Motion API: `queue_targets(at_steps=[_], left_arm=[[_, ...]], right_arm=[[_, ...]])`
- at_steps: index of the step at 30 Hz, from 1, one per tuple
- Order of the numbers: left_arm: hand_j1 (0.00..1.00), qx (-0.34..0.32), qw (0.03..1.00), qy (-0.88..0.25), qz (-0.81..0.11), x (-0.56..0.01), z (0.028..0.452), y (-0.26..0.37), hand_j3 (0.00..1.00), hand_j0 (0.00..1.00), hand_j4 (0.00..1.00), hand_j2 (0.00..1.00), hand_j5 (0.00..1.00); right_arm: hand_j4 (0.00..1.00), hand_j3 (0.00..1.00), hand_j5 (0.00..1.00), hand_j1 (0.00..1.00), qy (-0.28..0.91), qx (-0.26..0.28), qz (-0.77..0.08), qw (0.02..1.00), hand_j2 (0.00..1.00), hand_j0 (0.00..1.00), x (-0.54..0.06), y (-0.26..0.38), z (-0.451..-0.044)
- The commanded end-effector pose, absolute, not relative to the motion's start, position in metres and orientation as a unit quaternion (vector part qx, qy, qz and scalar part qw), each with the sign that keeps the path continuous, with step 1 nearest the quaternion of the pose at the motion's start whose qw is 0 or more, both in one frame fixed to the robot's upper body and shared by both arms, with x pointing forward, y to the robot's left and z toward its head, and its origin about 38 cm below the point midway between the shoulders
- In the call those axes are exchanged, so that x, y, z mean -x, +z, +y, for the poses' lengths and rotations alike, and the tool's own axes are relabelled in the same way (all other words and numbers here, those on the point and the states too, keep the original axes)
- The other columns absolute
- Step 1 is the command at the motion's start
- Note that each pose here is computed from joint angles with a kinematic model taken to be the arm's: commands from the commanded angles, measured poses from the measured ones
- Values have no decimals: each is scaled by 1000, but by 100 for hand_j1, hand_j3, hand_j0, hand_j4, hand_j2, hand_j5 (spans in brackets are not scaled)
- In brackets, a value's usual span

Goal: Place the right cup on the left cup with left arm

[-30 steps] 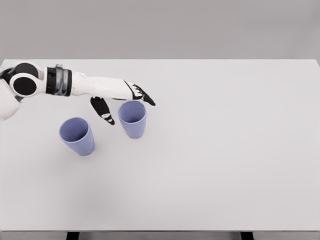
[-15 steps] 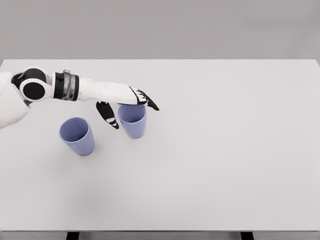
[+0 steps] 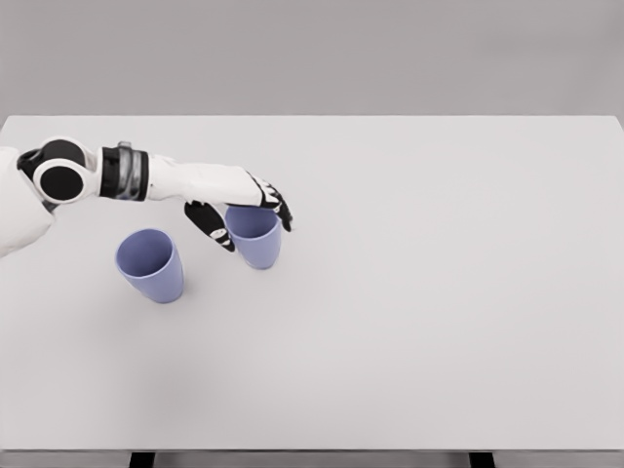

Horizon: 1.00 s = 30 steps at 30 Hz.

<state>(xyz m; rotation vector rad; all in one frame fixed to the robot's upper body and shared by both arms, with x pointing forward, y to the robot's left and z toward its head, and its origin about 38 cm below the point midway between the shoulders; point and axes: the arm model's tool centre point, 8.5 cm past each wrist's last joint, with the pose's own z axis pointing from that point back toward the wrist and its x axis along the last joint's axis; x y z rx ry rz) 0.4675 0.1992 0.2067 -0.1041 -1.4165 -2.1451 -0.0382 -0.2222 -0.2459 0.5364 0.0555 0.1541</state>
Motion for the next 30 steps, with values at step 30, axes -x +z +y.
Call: queue_targets(at_steps=[30], left_arm=[[49,-12,229,-774,-590,-407,275,354,49,49,49,49,49]], right_arm=[[100,100,100,100,77,-265,28,961,100,100,38,-246,-222]])
